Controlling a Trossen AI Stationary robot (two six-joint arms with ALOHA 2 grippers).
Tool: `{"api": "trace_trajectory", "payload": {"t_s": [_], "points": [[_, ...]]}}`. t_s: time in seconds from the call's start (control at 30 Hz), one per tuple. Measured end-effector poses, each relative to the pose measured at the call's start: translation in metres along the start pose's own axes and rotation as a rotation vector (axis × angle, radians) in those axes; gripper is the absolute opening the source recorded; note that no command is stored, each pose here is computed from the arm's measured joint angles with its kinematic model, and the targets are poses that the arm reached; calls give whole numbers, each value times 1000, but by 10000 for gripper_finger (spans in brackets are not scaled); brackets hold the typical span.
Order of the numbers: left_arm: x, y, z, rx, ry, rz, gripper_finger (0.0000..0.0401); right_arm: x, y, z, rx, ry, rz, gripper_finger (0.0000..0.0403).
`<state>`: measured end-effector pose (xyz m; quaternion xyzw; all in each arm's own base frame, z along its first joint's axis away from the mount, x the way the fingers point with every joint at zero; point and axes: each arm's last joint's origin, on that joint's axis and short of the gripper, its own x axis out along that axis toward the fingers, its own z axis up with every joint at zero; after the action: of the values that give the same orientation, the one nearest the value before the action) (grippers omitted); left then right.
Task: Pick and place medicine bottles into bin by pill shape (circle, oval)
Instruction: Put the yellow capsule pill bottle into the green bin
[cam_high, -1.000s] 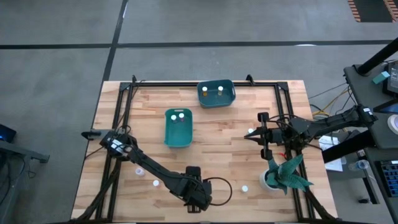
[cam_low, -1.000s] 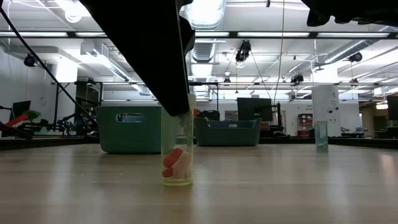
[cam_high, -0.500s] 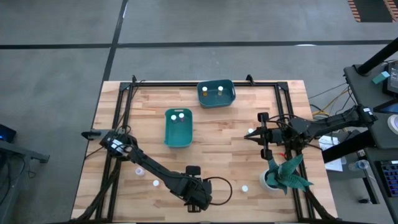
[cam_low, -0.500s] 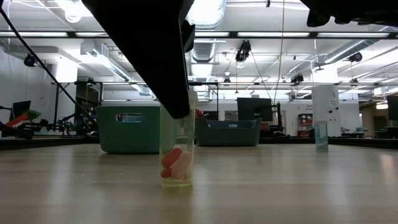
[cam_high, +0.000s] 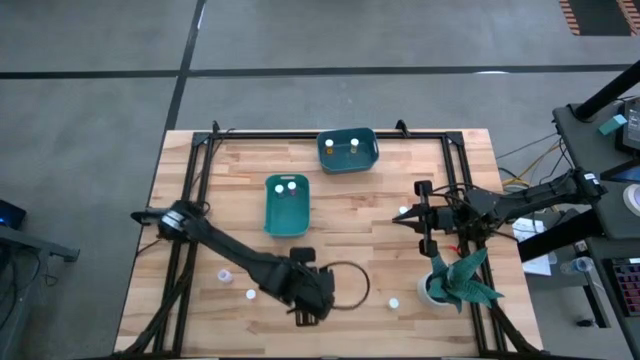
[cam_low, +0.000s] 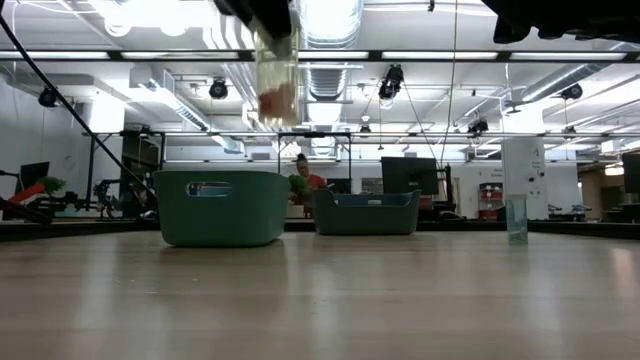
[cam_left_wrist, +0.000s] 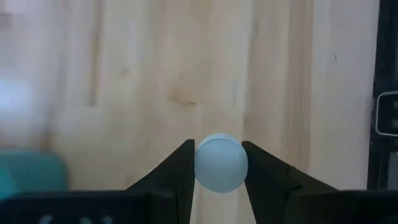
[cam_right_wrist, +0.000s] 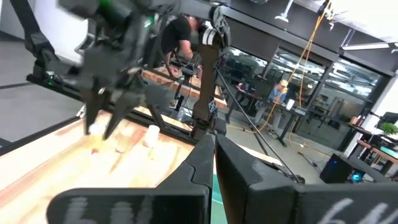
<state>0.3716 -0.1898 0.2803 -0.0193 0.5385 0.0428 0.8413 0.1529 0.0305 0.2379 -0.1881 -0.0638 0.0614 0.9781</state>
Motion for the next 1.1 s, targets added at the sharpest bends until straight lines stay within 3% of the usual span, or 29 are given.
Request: {"api": "trace_trajectory", "payload": {"t_s": [0.37,0.6,0.83,1.1], "points": [[-49,73,3,36,-38,159,99,0,0,0,-16,10,-16,9],[-64,122,-1,36,-45,212,99,0,-1,-1,-23,13,-23,9],[-51,169,-20,-52,-6,272,99,0,-1,-2,-27,37,-60,9],[-19,205,-47,-161,49,240,99,0,-1,-2,-29,39,-60,9]]}}
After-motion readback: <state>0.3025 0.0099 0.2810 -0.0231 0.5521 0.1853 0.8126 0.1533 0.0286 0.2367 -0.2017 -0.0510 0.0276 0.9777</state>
